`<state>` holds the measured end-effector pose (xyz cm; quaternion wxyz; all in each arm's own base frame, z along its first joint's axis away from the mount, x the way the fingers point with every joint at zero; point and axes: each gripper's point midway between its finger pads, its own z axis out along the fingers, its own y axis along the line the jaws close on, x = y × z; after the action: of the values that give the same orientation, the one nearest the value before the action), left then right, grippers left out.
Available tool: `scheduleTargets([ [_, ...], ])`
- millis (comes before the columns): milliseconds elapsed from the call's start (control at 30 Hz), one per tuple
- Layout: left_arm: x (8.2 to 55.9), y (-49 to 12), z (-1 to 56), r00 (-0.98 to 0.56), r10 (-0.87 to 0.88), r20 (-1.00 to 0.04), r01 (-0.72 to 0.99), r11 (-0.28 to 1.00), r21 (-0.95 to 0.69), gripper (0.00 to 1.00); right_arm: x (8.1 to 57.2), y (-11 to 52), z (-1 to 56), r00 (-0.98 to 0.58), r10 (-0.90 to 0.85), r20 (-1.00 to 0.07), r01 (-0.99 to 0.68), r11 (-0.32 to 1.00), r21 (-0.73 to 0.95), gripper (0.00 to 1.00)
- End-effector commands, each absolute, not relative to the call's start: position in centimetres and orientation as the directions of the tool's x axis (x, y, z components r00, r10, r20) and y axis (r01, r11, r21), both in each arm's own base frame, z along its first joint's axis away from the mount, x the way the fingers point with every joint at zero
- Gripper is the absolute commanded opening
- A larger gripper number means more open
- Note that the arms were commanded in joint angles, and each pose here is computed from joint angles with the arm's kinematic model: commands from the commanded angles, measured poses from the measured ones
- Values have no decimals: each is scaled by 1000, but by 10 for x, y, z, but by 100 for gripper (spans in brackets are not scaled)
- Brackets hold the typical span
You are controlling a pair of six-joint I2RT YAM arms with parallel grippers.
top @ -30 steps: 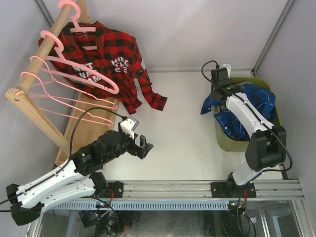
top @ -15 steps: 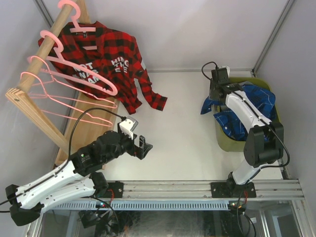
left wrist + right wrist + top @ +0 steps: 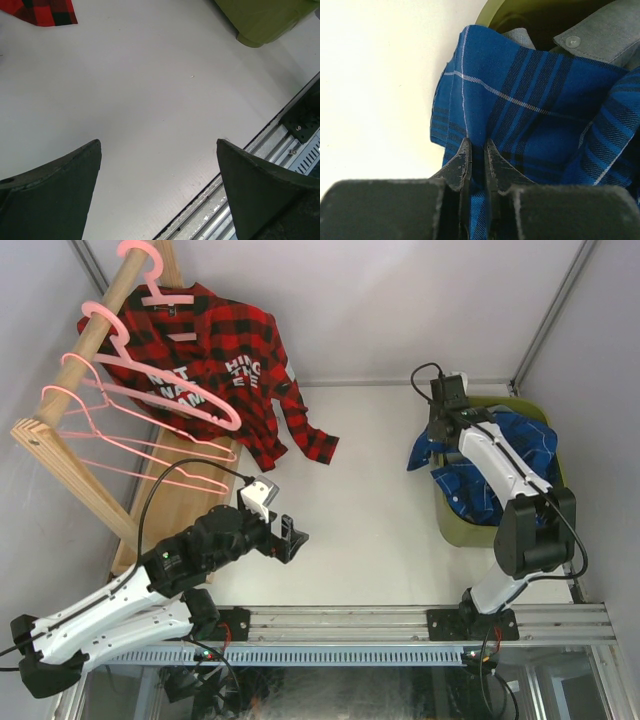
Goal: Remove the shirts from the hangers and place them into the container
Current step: Place the shirt in the bin.
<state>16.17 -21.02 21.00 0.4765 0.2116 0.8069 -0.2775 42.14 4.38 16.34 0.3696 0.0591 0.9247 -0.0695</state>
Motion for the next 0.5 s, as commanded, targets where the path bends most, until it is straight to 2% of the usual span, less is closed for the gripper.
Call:
scheduleTargets([
  [0,164,-210,216,-446,42,-894,594,761,-261,100,428,38,230,-572,99,-814,214,976,-32,0],
  [233,164,-212,215,-448,47,-893,598,758,-260,100,416,35,265,-507,127,-852,182,983,38,0],
  [467,164,-212,212,-454,48,-890,598,757,-264,100,410,44,248,-578,128,-806,112,991,77,0],
])
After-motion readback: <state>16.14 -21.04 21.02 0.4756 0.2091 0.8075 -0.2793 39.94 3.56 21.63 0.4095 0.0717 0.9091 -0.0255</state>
